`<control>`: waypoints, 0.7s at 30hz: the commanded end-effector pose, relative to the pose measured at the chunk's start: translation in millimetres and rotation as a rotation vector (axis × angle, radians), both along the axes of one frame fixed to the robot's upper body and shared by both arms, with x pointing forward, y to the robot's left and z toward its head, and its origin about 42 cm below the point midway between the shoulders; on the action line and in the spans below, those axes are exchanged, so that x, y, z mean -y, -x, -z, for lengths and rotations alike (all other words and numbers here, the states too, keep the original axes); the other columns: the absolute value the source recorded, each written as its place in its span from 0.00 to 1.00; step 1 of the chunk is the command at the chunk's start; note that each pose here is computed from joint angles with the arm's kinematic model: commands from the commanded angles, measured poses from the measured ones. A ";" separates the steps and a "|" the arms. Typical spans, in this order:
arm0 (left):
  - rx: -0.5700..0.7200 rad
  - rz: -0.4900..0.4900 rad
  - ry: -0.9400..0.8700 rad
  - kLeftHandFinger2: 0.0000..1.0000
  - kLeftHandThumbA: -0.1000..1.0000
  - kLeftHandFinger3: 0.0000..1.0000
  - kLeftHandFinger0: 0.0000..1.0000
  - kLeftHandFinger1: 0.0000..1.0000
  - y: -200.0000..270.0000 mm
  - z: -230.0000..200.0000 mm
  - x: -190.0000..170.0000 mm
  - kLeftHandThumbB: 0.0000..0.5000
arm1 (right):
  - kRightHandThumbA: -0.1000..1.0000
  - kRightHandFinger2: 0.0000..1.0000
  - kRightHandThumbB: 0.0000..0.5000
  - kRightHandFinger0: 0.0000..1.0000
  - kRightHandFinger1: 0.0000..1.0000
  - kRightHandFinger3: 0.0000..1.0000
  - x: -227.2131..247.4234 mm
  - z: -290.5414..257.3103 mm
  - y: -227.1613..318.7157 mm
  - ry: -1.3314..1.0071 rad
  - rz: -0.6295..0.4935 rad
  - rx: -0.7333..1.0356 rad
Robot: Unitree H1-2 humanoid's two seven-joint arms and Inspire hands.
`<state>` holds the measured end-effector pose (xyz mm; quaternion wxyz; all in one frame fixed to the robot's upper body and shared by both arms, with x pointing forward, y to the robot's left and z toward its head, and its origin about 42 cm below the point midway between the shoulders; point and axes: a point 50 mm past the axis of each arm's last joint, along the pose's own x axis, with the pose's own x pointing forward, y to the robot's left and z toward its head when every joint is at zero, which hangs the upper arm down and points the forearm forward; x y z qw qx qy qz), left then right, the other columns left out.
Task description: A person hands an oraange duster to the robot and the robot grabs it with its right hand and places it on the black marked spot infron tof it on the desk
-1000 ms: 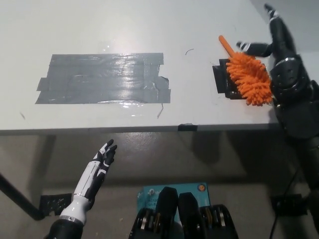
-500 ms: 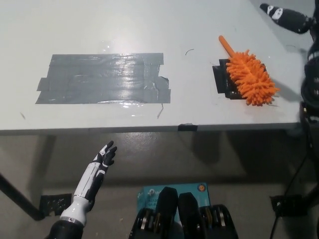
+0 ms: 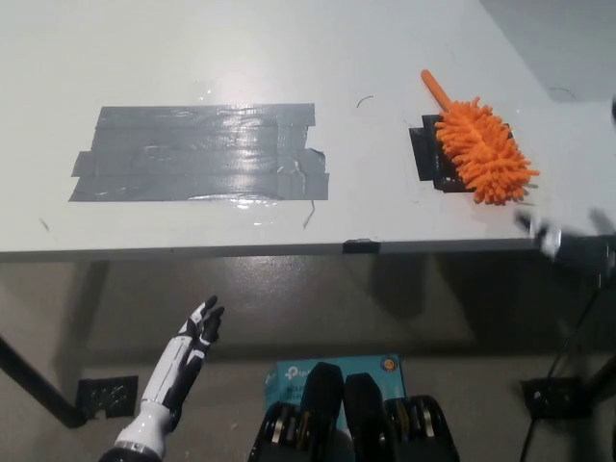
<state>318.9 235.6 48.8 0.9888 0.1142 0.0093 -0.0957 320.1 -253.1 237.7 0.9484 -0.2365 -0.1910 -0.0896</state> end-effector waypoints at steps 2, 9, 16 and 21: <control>-0.022 0.018 0.014 1.00 0.92 1.00 1.00 1.00 26.3 17.3 1.7 0.35 | 1.00 1.00 0.61 1.00 1.00 1.00 -19.8 50.0 62.7 -0.141 -0.249 0.106; -0.054 0.013 0.012 1.00 0.93 1.00 1.00 1.00 39.5 26.1 7.6 0.34 | 1.00 1.00 0.70 1.00 1.00 1.00 -17.8 147.2 56.2 -0.165 -0.221 -0.260; -0.047 0.015 0.019 1.00 0.91 1.00 1.00 1.00 37.1 23.1 11.1 0.34 | 1.00 1.00 0.75 1.00 1.00 1.00 -18.1 162.2 51.4 -0.108 -0.289 -0.332; -0.037 0.015 0.013 1.00 0.92 1.00 1.00 1.00 31.8 19.1 9.9 0.35 | 1.00 1.00 0.71 1.00 1.00 1.00 -26.5 166.2 51.8 0.010 -0.310 -0.439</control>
